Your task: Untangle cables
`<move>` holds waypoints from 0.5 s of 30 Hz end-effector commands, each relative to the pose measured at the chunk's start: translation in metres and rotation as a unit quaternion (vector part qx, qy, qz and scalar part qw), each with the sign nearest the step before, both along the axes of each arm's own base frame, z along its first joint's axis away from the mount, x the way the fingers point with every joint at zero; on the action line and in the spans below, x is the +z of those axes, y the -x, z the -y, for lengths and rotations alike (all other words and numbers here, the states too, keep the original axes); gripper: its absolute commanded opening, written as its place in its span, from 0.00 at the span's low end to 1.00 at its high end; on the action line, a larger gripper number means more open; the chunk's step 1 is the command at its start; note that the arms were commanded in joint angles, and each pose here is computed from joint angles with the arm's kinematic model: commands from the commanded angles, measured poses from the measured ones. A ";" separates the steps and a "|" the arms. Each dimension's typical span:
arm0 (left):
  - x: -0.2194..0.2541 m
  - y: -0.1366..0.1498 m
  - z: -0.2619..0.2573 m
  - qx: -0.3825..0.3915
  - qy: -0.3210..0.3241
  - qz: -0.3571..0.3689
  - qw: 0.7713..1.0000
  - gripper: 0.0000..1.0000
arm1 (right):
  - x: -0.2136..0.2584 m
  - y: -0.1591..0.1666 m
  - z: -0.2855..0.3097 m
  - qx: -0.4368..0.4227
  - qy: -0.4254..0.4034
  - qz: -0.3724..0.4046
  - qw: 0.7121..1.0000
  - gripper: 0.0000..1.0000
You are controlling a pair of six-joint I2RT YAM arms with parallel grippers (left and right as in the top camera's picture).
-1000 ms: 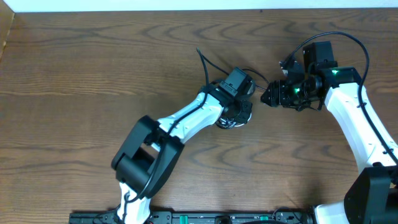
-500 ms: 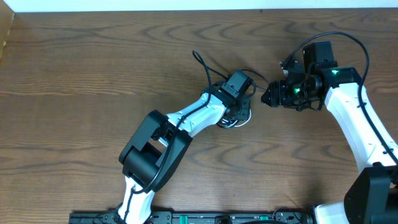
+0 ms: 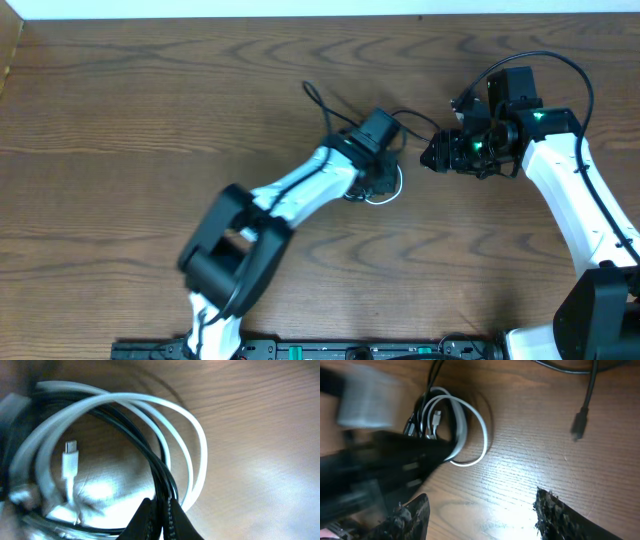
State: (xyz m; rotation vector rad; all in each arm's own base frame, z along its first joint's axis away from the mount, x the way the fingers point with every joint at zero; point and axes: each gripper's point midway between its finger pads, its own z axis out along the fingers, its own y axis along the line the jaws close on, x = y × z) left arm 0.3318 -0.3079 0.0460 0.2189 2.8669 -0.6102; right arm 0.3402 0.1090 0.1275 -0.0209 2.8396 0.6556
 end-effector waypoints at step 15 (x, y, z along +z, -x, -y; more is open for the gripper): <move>0.195 0.040 -0.044 -0.065 0.272 -0.010 0.960 0.08 | 0.055 -0.008 -0.056 0.088 -0.204 0.070 0.973 0.59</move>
